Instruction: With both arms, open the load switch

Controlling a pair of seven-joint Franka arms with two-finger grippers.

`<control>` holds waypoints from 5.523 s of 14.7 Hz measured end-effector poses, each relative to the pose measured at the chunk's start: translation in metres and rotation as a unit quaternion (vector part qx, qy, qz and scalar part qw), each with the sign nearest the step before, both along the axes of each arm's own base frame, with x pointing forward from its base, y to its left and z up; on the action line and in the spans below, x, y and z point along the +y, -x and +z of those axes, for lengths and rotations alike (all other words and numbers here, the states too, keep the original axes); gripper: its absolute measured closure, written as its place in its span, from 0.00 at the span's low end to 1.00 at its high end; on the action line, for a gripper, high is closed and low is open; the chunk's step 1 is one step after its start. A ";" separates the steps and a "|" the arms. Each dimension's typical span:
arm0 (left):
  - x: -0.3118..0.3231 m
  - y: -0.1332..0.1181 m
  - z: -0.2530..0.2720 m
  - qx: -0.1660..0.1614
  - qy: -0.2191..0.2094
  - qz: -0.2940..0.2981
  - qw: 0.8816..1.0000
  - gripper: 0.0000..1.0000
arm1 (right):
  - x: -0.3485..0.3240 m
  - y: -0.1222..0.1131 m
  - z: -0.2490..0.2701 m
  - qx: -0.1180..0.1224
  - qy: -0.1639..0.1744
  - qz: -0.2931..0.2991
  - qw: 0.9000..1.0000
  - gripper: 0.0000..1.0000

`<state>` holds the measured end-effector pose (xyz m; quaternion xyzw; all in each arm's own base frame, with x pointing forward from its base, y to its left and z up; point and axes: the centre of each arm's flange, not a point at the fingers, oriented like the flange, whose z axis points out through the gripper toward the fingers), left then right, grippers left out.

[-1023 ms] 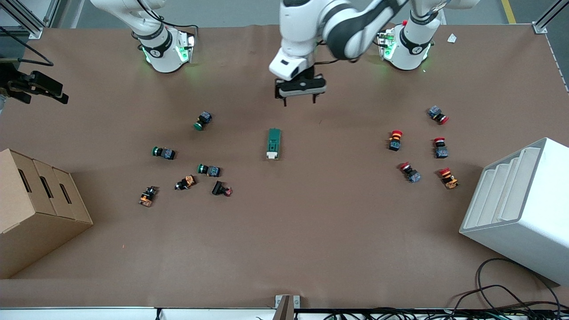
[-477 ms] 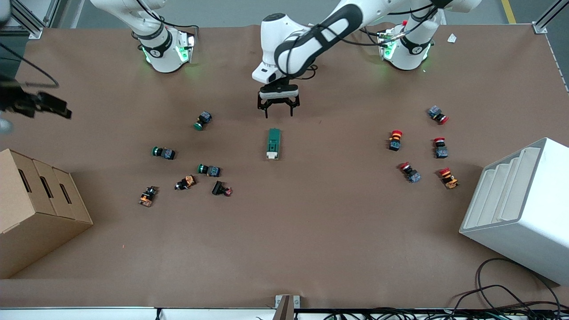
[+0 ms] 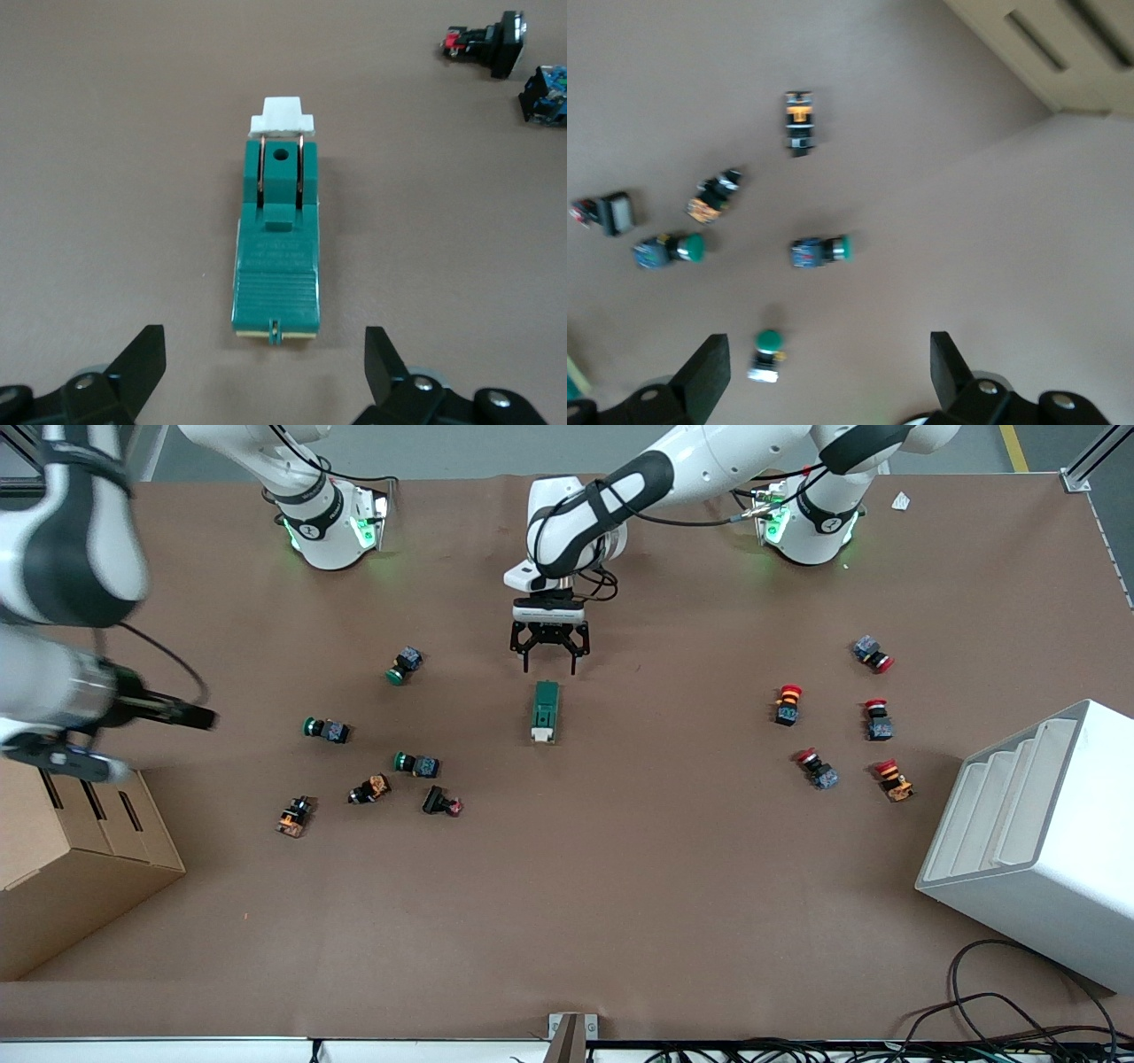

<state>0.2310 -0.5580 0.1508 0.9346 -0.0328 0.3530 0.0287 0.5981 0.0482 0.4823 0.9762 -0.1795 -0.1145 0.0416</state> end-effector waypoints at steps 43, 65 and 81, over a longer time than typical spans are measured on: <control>0.003 0.039 -0.072 -0.162 0.008 0.003 0.987 0.00 | 0.417 0.136 -0.283 0.143 0.218 -0.320 0.911 0.00; -0.020 -0.138 0.267 0.096 -0.021 0.178 0.979 0.00 | -0.129 -0.034 0.034 0.000 -0.053 0.151 0.987 0.00; 0.395 -0.304 0.485 0.272 -0.069 0.011 0.960 0.00 | -0.087 -0.024 0.065 0.020 -0.069 0.179 0.981 0.00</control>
